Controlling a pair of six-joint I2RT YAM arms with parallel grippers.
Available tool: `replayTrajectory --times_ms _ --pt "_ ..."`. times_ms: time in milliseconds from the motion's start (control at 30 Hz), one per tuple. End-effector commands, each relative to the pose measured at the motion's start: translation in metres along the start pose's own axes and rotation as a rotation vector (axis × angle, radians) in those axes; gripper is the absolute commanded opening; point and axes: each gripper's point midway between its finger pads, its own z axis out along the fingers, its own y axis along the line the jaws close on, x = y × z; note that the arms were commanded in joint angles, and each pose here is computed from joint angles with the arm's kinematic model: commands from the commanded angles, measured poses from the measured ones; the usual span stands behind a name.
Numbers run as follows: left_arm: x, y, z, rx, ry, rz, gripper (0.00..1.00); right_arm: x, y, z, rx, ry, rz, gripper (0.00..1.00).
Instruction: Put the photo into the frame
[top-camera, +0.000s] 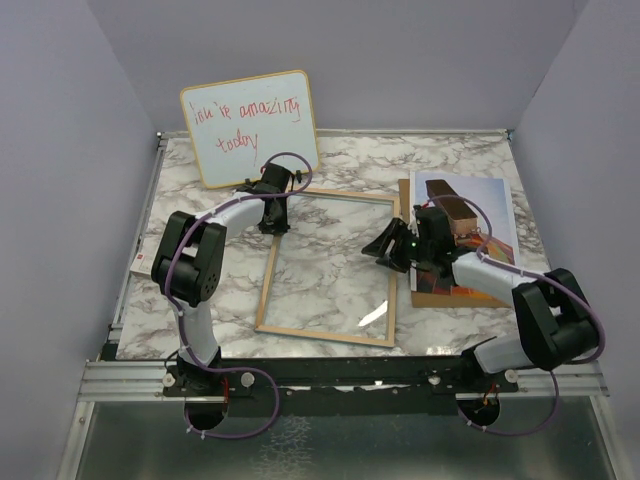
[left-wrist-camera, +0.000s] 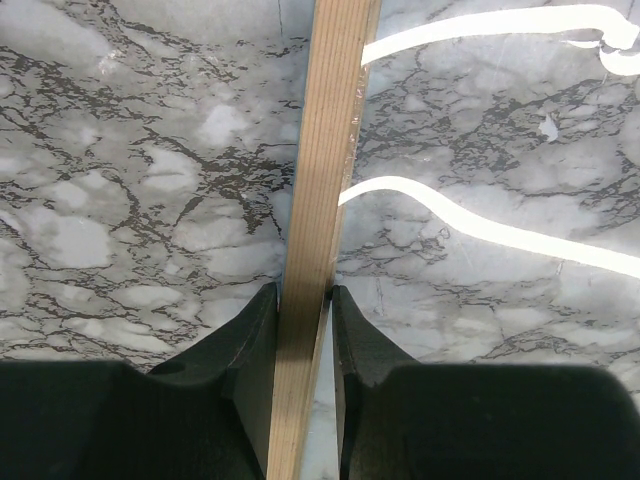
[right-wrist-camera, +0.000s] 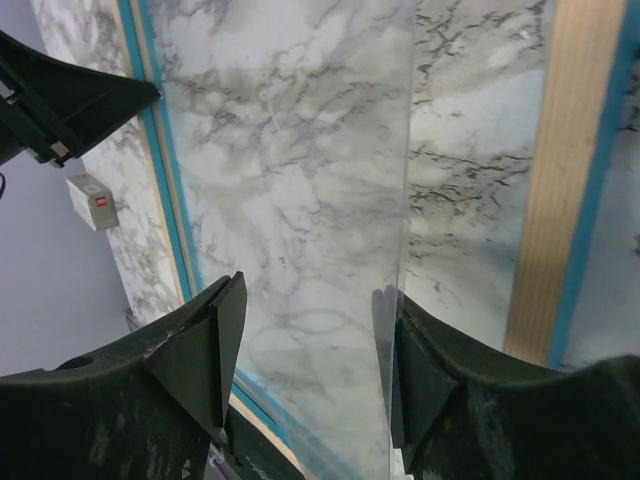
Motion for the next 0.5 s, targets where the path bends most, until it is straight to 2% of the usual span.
replayTrajectory --times_ms 0,300,467 --pt "0.096 0.051 0.025 -0.195 0.318 0.078 0.00 0.001 -0.026 -0.014 0.168 -0.025 0.000 0.63" --pt "0.095 0.045 0.024 -0.162 0.322 0.081 0.00 -0.023 -0.061 -0.052 0.425 -0.182 -0.008 0.64" --pt "0.092 0.041 0.024 -0.142 0.321 0.076 0.00 -0.033 -0.061 -0.062 0.472 -0.210 -0.055 0.62"
